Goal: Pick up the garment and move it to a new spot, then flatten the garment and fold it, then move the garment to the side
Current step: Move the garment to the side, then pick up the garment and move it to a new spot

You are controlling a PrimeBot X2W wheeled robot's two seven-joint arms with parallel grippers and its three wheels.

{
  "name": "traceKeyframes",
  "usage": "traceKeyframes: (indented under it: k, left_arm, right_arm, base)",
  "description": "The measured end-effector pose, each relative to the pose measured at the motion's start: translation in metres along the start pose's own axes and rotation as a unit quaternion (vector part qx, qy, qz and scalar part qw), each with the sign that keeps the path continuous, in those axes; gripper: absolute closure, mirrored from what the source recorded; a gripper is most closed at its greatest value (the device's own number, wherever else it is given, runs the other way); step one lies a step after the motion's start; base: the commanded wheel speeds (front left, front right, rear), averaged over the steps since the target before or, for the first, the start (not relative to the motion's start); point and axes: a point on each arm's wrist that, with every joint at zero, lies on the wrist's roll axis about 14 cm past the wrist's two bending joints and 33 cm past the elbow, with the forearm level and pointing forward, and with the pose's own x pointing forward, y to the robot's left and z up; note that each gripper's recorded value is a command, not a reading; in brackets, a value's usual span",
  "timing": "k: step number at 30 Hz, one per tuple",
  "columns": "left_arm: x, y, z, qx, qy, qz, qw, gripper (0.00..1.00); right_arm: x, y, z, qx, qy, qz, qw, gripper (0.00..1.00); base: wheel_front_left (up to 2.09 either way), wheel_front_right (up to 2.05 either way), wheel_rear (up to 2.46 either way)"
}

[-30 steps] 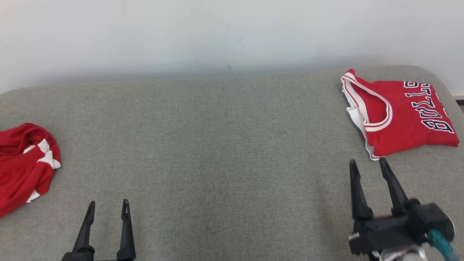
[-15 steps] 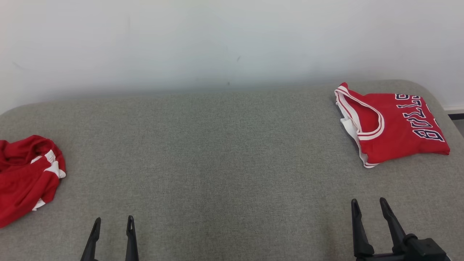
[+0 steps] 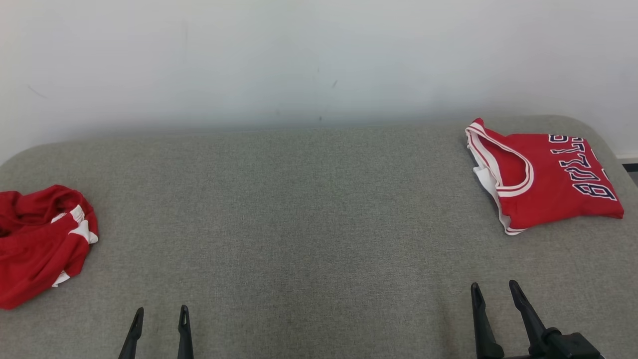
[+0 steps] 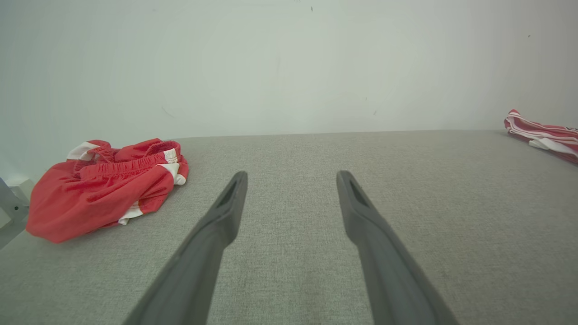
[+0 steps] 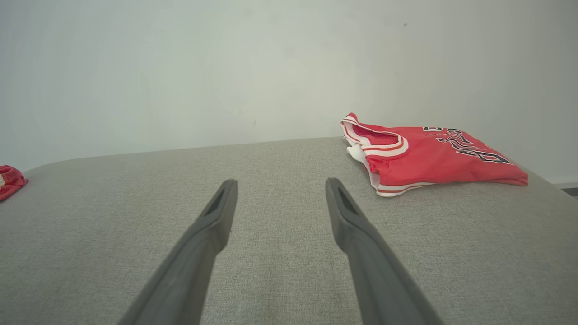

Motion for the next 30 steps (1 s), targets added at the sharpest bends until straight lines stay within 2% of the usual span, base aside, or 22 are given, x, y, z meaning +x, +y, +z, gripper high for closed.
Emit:
traceKeyframes:
  k: [23,30]
  left_arm:
    - [-0.001,0.007,-0.003,0.0,0.004,0.007,1.0,0.0]
    - [-0.007,0.019,-0.004,0.003,0.007,0.027,1.0,0.0]
  right_arm:
    - [0.001,0.002,-0.004,0.001,0.006,0.004,1.0,0.0]
    - [0.004,0.008,-0.006,0.005,0.01,0.013,1.0,0.0]
  base:
    - [0.0,0.0,0.0]
    - [0.0,0.0,0.0]
